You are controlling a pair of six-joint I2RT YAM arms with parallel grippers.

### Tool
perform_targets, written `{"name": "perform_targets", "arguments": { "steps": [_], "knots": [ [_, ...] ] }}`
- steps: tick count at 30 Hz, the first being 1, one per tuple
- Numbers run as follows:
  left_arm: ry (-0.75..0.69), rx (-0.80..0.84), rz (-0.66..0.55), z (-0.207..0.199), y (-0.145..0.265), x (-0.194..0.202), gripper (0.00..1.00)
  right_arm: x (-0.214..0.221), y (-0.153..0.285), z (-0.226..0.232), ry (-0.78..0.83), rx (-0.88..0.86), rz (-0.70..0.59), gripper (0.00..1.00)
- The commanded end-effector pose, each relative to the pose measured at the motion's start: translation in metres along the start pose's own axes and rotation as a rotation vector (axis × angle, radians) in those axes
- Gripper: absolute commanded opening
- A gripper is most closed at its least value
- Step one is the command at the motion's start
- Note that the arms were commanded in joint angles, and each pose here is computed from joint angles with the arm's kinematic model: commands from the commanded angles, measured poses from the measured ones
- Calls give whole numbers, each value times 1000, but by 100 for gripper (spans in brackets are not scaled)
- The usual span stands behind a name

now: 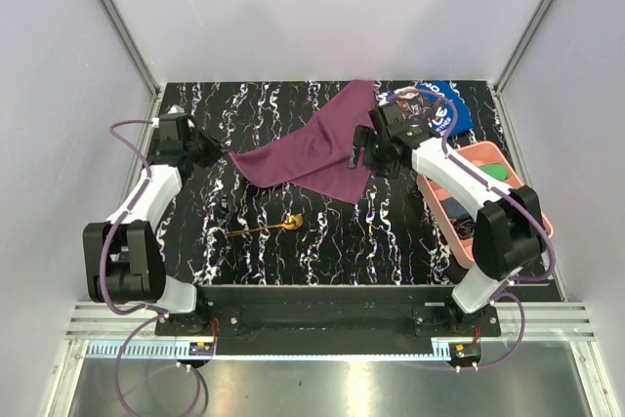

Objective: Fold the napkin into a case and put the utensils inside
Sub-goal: Flatten out the crumpled napkin at the center of the board.

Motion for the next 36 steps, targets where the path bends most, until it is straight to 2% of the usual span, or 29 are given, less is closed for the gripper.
{"name": "perform_targets", "arguments": {
  "steps": [1,4,5,7,11,20,31,36],
  "knots": [
    [-37,23,-94,-14,12,-2,0,9,-12,3,-259,41,-148,84],
    [-43,8,-100,-16,14,5,0,21,-24,-5,-321,113,-155,75],
    [-45,8,-101,-17,15,8,0,25,-32,-5,-329,137,-149,66],
    [-42,-12,-110,-15,15,10,0,28,-41,-2,-348,147,-139,62],
    [-41,-12,-102,-14,15,12,0,38,-61,2,-322,233,-106,60],
    [-42,-26,-98,-14,14,13,0,58,-81,11,-318,315,-138,59],
    [-36,-31,-96,-15,12,13,0,65,-100,7,-319,376,-128,57],
    [-36,-40,-102,-14,12,14,0,72,-102,5,-341,406,-142,52]
  ]
}}
Point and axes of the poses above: each gripper's point midway between its finger pads, its own y axis back along the fingers, its own z axis along the line the jaws close on, x = y × z, the point moved 9 cm from there along y, back along the fingers, and after that the axes turned 7 degrees about -y, right-handed, at the moved point
